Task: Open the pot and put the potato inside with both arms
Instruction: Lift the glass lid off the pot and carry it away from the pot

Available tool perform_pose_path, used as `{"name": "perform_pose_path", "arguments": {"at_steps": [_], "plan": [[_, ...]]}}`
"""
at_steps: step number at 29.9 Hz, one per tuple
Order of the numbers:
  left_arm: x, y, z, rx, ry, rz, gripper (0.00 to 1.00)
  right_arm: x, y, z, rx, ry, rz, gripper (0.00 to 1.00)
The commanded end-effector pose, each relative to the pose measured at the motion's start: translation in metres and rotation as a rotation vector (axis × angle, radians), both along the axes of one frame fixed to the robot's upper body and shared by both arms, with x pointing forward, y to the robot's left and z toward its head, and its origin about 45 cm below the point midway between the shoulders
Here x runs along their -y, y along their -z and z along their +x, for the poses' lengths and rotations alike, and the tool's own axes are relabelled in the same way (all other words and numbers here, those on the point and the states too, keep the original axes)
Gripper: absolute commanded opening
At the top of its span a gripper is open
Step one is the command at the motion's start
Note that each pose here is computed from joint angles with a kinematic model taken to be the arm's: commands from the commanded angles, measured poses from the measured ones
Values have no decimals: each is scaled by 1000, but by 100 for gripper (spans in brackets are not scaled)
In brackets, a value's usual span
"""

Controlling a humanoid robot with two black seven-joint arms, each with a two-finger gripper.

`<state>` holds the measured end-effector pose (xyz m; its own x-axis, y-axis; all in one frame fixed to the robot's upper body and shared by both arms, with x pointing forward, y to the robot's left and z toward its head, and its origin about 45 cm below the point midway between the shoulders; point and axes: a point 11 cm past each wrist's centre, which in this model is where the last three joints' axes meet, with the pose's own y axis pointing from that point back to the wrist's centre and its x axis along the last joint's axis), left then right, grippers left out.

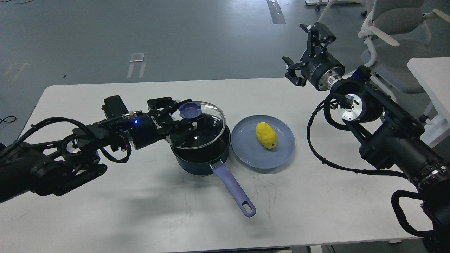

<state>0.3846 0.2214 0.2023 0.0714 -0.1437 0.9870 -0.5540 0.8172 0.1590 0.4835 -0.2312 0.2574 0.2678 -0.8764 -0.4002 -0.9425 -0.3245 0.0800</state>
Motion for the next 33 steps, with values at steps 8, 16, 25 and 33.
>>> {"name": "perform_pose_path", "arguments": {"at_steps": [8, 16, 25, 33], "plan": [[-89, -15, 4, -9, -199, 42, 32, -2, -2, 1, 4, -6, -7, 100], [-133, 10, -17, -112, -347, 5, 32, -1, 0, 1, -1, -3, -12, 100], [-145, 36, -37, -202, -422, -41, 32, -1, 5, -1, -9, -4, -11, 100], [-151, 49, -49, -245, -450, -49, 32, -1, 5, -2, -10, -5, -12, 100]]}}
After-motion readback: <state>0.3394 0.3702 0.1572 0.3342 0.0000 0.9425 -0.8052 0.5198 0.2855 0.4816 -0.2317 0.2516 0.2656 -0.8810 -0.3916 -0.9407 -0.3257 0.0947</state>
